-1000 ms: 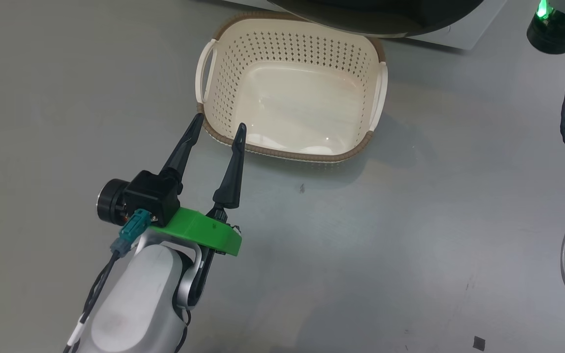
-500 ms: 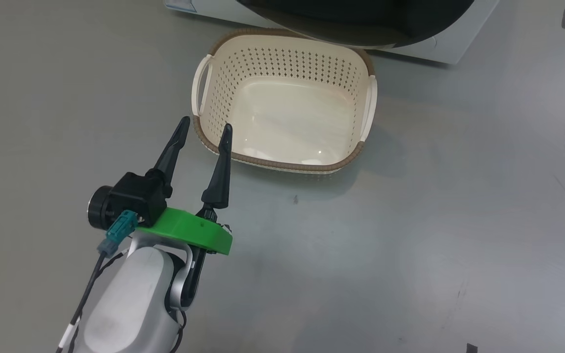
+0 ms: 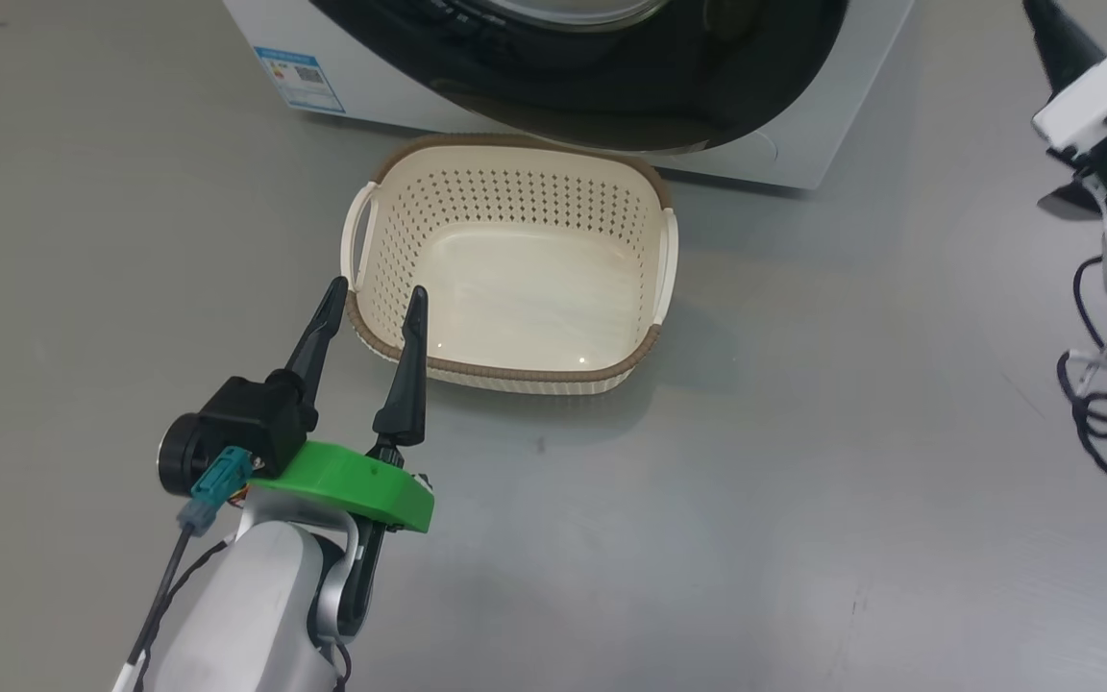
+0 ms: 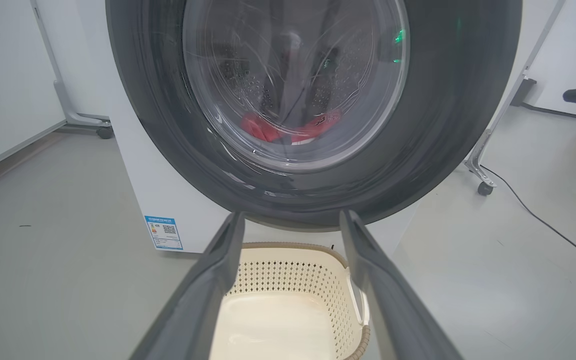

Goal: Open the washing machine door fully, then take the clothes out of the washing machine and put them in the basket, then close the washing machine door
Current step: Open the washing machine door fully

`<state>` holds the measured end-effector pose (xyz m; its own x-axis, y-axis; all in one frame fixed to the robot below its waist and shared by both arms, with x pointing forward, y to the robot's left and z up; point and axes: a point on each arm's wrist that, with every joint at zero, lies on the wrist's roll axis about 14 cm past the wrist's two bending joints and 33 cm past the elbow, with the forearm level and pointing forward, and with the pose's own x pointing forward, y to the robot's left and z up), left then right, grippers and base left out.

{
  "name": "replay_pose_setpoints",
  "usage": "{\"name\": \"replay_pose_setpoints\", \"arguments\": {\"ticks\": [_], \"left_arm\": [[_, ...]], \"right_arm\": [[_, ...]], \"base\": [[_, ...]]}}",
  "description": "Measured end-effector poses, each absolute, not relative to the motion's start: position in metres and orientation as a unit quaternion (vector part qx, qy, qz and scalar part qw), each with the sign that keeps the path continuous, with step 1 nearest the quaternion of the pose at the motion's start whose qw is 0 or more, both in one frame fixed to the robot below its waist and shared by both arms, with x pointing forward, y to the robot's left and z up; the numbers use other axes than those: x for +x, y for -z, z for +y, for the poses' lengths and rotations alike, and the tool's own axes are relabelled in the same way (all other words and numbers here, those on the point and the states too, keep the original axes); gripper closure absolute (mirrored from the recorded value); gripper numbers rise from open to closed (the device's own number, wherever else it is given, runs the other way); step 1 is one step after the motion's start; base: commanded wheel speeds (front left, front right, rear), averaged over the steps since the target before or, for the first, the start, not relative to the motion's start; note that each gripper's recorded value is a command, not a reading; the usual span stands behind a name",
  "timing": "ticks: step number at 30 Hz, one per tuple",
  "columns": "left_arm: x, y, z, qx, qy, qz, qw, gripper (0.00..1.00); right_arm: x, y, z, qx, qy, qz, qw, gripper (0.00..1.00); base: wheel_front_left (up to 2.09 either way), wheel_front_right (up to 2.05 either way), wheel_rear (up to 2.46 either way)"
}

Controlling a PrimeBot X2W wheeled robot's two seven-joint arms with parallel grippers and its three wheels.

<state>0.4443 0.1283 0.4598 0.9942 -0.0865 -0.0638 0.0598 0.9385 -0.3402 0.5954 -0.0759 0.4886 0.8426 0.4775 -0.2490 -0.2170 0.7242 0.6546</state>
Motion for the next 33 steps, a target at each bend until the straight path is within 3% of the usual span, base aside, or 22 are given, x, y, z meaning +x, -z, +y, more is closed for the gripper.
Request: {"name": "replay_pose_setpoints", "arguments": {"ticks": [10,17,26,27,28,29,33], "left_arm": [[0.441,-0.472,0.122,-0.176,0.044,0.024,0.983,0.0],[0.436,-0.477,0.114,-0.178,0.055,0.019,0.982,0.0],[0.435,-0.483,0.11,-0.181,0.06,0.012,0.982,0.0],[0.435,-0.483,0.11,-0.18,0.06,0.012,0.982,0.0],[0.434,-0.483,0.11,-0.181,0.06,0.013,0.982,0.0],[0.434,-0.483,0.11,-0.181,0.06,0.013,0.982,0.0],[0.432,-0.481,0.109,-0.182,0.06,0.015,0.981,0.0]], "right_arm": [[0.541,-0.487,-0.087,0.238,-0.191,0.152,0.94,1.0],[0.512,-0.484,-0.117,0.207,-0.157,0.109,0.96,1.0],[0.477,-0.467,-0.134,0.196,-0.129,0.092,0.968,1.0],[0.473,-0.466,-0.135,0.198,-0.126,0.09,0.968,0.72],[0.471,-0.465,-0.136,0.197,-0.124,0.086,0.969,0.28],[0.471,-0.465,-0.136,0.197,-0.124,0.086,0.969,0.0],[0.461,-0.464,-0.141,0.186,-0.114,0.071,0.973,0.0]], "base": [[0.0,0.0,0.0],[0.0,0.0,0.0],[0.0,0.0,0.0],[0.0,0.0,0.0],[0.0,0.0,0.0],[0.0,0.0,0.0],[0.0,0.0,0.0]]}}
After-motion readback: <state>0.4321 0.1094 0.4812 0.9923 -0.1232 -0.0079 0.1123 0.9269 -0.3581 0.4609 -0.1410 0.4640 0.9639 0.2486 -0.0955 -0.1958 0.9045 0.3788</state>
